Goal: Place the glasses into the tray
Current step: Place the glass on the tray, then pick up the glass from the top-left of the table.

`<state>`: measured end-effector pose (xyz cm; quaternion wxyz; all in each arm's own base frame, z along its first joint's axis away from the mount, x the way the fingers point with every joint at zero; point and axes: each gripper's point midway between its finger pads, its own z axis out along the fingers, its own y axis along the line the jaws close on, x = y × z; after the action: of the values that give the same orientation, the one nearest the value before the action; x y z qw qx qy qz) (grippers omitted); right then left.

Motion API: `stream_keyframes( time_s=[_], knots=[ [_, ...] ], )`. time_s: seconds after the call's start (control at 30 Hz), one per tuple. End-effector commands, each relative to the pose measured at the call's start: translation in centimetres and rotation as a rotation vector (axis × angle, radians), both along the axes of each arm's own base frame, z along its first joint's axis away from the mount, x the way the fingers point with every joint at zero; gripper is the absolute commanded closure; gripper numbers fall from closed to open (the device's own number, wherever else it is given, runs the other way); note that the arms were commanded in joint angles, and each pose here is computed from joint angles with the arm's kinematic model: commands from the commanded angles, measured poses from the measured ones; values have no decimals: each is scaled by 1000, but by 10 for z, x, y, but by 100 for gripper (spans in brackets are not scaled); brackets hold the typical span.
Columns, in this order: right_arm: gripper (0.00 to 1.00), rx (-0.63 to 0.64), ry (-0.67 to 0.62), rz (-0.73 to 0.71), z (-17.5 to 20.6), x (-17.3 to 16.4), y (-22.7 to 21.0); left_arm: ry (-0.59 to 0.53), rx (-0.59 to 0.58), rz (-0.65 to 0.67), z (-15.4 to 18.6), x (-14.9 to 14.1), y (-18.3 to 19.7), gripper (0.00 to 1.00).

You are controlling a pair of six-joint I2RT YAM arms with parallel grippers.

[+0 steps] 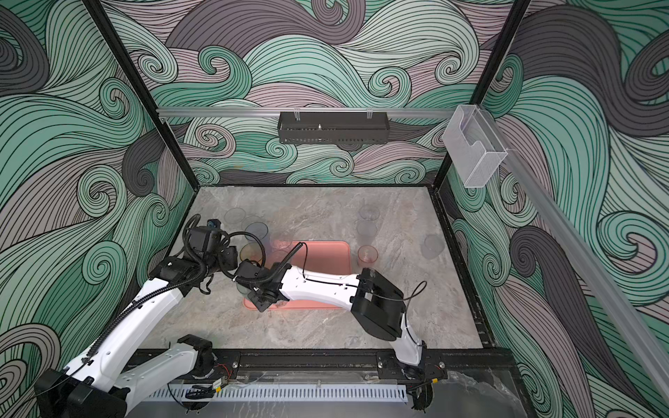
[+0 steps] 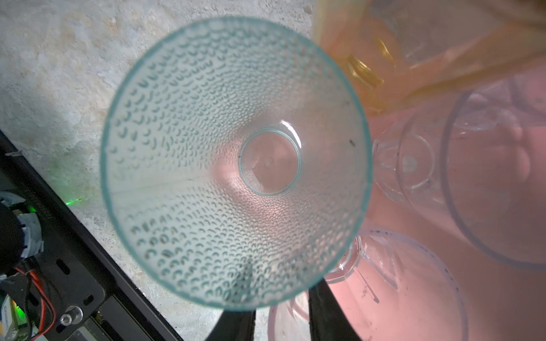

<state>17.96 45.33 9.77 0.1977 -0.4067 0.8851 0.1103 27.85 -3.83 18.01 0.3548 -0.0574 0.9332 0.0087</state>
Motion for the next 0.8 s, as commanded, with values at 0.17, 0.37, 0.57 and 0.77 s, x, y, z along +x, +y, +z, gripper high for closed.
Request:
stream_keyframes(
  time_s=[0.17, 0.37, 0.57, 0.77],
  knots=[
    [65, 135, -1, -79, 69, 17, -20, -64, 22, 1, 34, 6, 5, 39],
    [64, 234, 22, -195, 99, 47, -45, -140, 0, -50, 56, 18, -5, 39],
    [64, 256, 28, -309, 99, 84, -75, -163, 14, -56, 60, 43, -9, 39],
    [64, 254, 53, -372, 84, 103, -97, -179, -13, -30, 68, 80, -8, 38]
  ],
)
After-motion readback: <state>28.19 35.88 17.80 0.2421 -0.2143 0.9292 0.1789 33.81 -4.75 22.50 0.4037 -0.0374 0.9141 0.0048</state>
